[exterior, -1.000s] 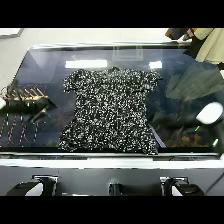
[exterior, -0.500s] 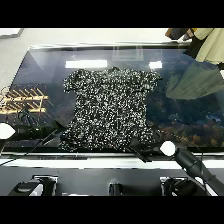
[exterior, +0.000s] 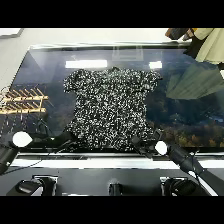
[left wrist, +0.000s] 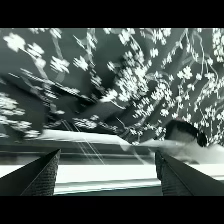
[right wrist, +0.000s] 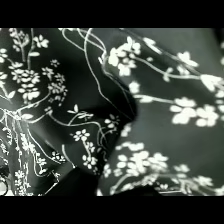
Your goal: Fold the clothes and pants, and hang the long-sleeved shirts on hangers.
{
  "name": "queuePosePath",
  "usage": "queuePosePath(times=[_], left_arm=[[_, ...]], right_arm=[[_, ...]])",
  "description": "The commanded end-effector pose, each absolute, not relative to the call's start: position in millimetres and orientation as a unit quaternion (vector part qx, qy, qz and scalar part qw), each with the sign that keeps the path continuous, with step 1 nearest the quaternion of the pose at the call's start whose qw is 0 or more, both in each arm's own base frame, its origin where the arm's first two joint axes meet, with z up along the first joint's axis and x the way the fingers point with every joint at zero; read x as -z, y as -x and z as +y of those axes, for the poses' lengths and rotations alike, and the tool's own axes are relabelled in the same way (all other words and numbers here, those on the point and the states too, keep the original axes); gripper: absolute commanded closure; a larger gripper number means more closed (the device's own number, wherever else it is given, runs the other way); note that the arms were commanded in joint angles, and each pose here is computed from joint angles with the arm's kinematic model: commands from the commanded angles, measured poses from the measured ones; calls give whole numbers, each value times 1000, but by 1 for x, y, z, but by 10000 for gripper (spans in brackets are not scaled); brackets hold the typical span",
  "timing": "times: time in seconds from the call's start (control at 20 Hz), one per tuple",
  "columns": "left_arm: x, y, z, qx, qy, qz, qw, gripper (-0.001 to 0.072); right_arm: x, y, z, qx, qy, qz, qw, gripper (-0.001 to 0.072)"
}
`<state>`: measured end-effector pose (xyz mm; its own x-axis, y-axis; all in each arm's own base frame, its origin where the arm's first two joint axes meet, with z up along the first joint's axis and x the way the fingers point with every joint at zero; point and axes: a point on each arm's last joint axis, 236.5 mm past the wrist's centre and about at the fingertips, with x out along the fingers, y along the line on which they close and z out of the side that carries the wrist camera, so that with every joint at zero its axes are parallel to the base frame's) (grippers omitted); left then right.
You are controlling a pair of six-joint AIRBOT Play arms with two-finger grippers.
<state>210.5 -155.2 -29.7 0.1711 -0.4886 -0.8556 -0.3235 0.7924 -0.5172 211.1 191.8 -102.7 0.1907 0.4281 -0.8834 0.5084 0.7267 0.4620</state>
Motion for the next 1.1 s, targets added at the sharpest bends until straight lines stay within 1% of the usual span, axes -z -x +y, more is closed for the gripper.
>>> queuePosePath(times=[0.0,0.2,0.45,0.5,0.55,0.6,0.7,0.8,0.9,1.05], left_arm=[[47,-204,-187,76,337,643,683,27],[76,-204,-201,53,330,661,671,27],[99,-229,-200,20,346,644,683,37],[98,-234,-200,20,349,637,687,110],[96,-238,-201,22,351,632,691,430],[94,-239,-201,26,348,630,694,681],[92,-241,-201,27,350,626,696,689],[86,-231,-198,36,342,640,687,690],[69,-213,-196,71,310,653,688,691],[32,-173,-186,119,258,662,693,691]], right_arm=[[95,-214,191,32,-353,641,681,687],[77,-219,194,15,-363,625,691,686],[58,-212,195,0,-370,621,691,686],[55,-210,195,-3,-369,621,691,686],[50,-208,194,-6,-370,620,692,686],[47,-206,193,-6,-372,618,692,686],[40,-202,184,5,-369,613,699,686],[30,-188,174,10,-361,617,699,687],[20,-159,165,11,-347,639,687,687],[2,-101,147,14,-333,678,655,687]])
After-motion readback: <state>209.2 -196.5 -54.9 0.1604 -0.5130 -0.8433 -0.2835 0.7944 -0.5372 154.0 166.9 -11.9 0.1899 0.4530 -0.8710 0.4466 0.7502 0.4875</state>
